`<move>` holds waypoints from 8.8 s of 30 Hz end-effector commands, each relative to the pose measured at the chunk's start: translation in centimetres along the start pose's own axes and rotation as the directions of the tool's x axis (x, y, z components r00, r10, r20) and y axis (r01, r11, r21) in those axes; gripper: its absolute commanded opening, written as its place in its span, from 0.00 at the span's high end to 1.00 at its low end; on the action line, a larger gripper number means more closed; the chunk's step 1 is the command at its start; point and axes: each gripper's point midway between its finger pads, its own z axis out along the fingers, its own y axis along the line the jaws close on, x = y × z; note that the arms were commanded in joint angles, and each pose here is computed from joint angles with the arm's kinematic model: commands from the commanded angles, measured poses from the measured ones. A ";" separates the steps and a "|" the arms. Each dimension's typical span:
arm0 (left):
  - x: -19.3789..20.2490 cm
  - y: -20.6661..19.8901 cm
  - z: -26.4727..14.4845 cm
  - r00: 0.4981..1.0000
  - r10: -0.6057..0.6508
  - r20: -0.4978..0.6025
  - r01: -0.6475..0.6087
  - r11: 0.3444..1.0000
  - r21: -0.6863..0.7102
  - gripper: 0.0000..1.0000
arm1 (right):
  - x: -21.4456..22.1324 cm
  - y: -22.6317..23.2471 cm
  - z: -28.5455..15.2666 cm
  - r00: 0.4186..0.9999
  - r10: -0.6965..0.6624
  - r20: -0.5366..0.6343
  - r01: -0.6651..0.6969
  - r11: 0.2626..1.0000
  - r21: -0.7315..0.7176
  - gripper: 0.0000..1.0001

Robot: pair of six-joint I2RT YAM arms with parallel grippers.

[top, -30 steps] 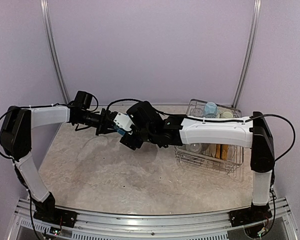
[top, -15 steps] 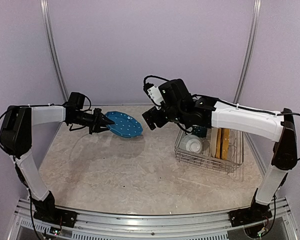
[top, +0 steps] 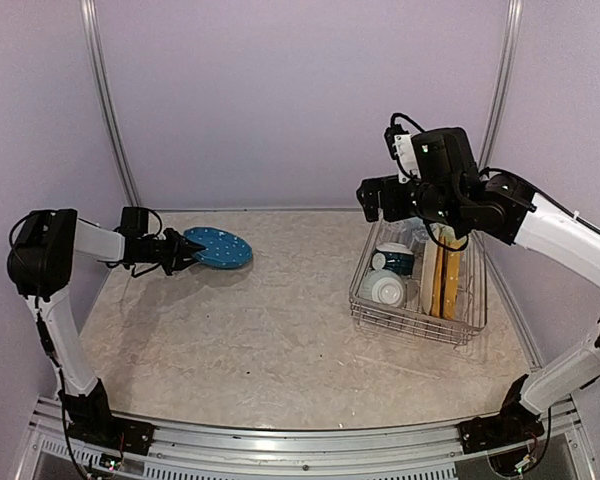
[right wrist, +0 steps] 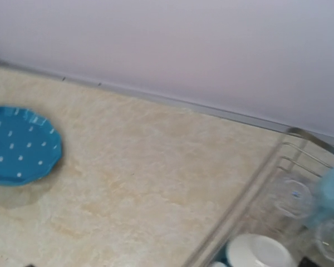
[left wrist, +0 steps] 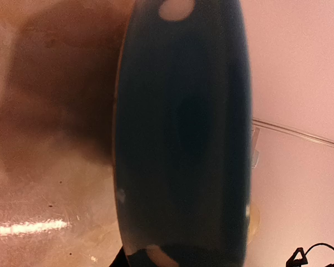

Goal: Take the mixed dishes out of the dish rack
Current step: Place the plate at the corner of the board, then grab the plate from the dish rack, then pass from the right arm to the left, then place the plate on the plate.

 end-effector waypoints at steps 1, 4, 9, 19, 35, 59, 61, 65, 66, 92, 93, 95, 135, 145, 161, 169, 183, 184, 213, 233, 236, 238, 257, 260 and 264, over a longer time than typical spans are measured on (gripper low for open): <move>-2.6 -1.1 -0.1 0.990 0.067 0.127 -0.075 0.996 0.056 1.00 | 1.4 -3.0 -1.7 0.998 0.048 -0.033 -0.046 0.996 0.082 0.00; -3.1 -0.4 -0.3 0.986 0.106 0.127 -0.109 0.994 0.014 1.00 | 2.3 -4.6 -2.1 0.996 0.080 -0.044 -0.075 0.991 0.114 0.00; -4.8 2.2 -1.9 0.989 0.033 0.146 -0.030 0.999 -0.025 0.95 | 4.4 -7.4 -1.7 0.982 0.152 -0.114 -0.134 0.979 0.153 0.00; -5.5 4.4 -1.8 0.988 -0.003 0.157 0.028 0.987 -0.156 0.37 | 5.6 -10.0 -2.1 0.969 0.184 -0.164 -0.149 0.967 0.206 0.00; -6.3 1.4 -7.4 0.956 0.046 0.291 0.055 0.943 -0.329 0.01 | 6.9 -15.0 -2.8 0.922 0.289 -0.257 -0.220 0.939 0.265 0.00; 10.1 -14.7 -1.9 0.833 0.552 -0.018 -0.550 0.826 -0.126 0.03 | 14.6 -19.2 -1.5 0.757 0.574 -0.311 -0.473 0.811 0.345 0.40; 11.0 -14.5 -1.3 0.822 0.568 -0.039 -0.568 0.813 -0.131 0.03 | 15.1 -19.2 -1.2 0.745 0.588 -0.315 -0.482 0.801 0.355 0.43; 12.7 -14.2 -0.1 0.804 0.589 -0.078 -0.594 0.793 -0.137 0.03 | 16.0 -19.2 -0.6 0.724 0.611 -0.319 -0.498 0.784 0.372 0.46; 13.3 -14.2 0.2 0.800 0.593 -0.089 -0.599 0.789 -0.133 0.03 | 16.3 -19.3 -0.5 0.717 0.618 -0.321 -0.502 0.778 0.378 0.47; 17.4 -14.5 1.5 0.766 0.619 -0.173 -0.639 0.762 -0.103 0.03 | 19.4 -20.7 1.7 0.682 0.675 -0.283 -0.499 0.711 0.496 0.72; 17.4 -14.5 1.5 0.765 0.620 -0.172 -0.640 0.761 -0.103 0.03 | 19.4 -20.7 1.7 0.682 0.676 -0.279 -0.499 0.709 0.497 0.74; 17.3 -14.5 1.5 0.764 0.623 -0.171 -0.642 0.759 -0.106 0.03 | 19.3 -20.7 1.7 0.682 0.679 -0.271 -0.507 0.707 0.494 0.78; 15.5 -16.0 -1.2 0.767 0.635 -0.089 -0.641 0.761 -0.100 0.03 | 2.5 -20.7 -8.2 0.910 0.414 0.005 -0.392 0.859 0.328 1.00; 15.2 -16.9 -1.6 0.773 0.629 -0.089 -0.632 0.774 -0.017 0.03 | -5.1 -17.3 -8.8 0.975 0.171 0.141 -0.188 0.974 0.122 1.00; 11.2 -14.8 -1.1 0.929 0.284 -0.237 -0.247 0.954 0.172 0.03 | -8.8 -0.4 -2.4 0.947 -0.247 0.206 0.255 0.967 -0.011 1.00; 11.6 -16.6 -1.9 0.914 0.289 -0.284 -0.215 0.940 0.263 0.03 | -3.8 8.6 3.4 0.834 -0.535 0.136 0.540 0.842 0.004 1.00; 16.1 -16.2 1.2 0.834 0.254 -0.490 -0.107 0.945 0.308 0.03 | 2.3 17.5 7.8 0.691 -0.710 0.133 0.720 0.694 -0.033 1.00; 16.4 -15.9 1.5 0.830 0.249 -0.498 -0.103 0.948 0.302 0.04 | 2.5 17.8 8.0 0.686 -0.715 0.135 0.725 0.689 -0.031 1.00; 18.1 -14.6 2.7 0.831 0.291 -0.474 -0.208 0.953 0.221 0.98 | 6.3 19.4 9.7 0.596 -0.800 0.068 0.798 0.600 0.061 0.86; 5.8 -12.8 -2.3 0.935 0.331 -0.127 -0.320 0.943 0.094 1.00 | 3.3 12.4 5.0 0.839 -0.540 0.071 0.535 0.841 0.074 0.02; 3.5 -12.4 -3.5 0.938 0.338 -0.070 -0.332 0.939 0.083 1.00 | 3.0 11.4 4.6 0.867 -0.492 0.081 0.488 0.871 0.060 0.02; 2.4 -12.2 -4.1 0.939 0.340 -0.052 -0.335 0.939 0.083 1.00 | 2.9 11.0 4.2 0.880 -0.467 0.090 0.464 0.884 0.050 0.02; -5.1 -7.0 -7.0 0.981 0.193 0.027 -0.194 0.981 0.010 1.00 | 1.1 7.4 0.7 0.926 -0.340 0.165 0.340 0.940 0.031 0.02; -5.1 -6.8 -6.8 0.982 0.188 0.022 -0.189 0.982 0.015 1.00 | 0.7 7.1 0.3 0.929 -0.323 0.179 0.324 0.946 0.022 0.02; -5.2 -6.4 -6.5 0.986 0.168 0.016 -0.168 0.986 0.012 1.00 | 0.5 6.7 -0.1 0.933 -0.301 0.195 0.304 0.952 0.013 0.01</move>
